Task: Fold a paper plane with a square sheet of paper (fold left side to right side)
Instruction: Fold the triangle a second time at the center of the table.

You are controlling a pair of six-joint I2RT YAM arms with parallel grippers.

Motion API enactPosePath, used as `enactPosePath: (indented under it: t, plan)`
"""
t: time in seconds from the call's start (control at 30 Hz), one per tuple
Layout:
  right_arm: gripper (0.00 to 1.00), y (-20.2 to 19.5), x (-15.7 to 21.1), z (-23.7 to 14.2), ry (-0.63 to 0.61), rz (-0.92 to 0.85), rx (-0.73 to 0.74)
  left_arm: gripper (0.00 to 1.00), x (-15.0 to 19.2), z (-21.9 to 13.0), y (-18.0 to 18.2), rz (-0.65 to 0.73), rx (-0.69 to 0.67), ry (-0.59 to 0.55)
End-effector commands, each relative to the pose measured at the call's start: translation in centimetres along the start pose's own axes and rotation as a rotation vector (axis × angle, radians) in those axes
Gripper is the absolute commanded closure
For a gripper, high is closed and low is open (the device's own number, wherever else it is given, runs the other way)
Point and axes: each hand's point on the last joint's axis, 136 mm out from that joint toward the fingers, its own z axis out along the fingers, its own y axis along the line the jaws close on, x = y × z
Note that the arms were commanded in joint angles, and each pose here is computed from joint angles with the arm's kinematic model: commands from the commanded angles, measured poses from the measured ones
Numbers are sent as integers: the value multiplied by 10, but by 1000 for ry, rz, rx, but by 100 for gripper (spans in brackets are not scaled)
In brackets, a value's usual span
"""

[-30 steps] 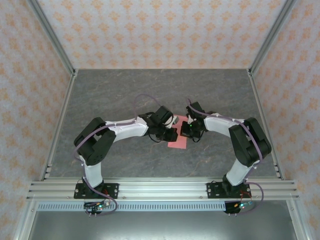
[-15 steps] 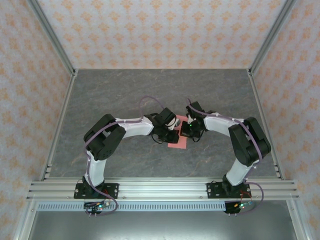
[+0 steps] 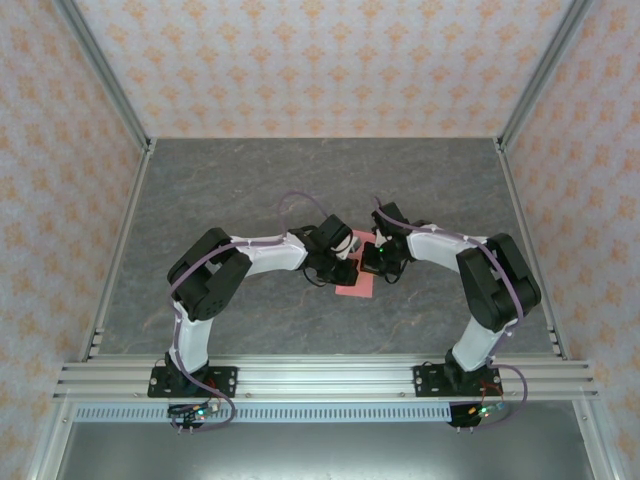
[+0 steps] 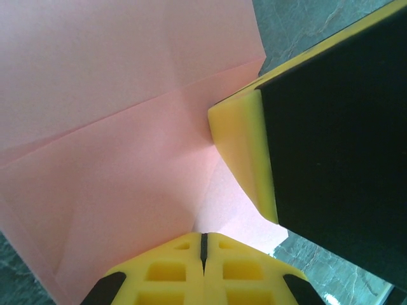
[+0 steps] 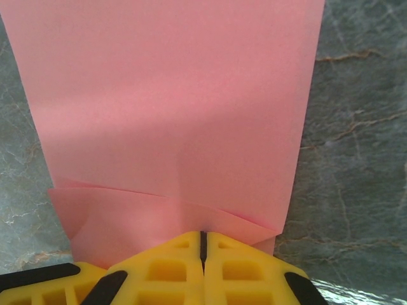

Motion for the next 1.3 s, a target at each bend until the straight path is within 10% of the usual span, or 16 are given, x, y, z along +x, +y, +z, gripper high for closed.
enactPosePath:
  t: [0.0,1.27]
  plan:
    - [94,-19,10,6,43,6,98,96,1,-2,12,-30,-41,-2]
    - [95,-31,16,8,71,13,156,98,78,-26,68,-213,-175,64]
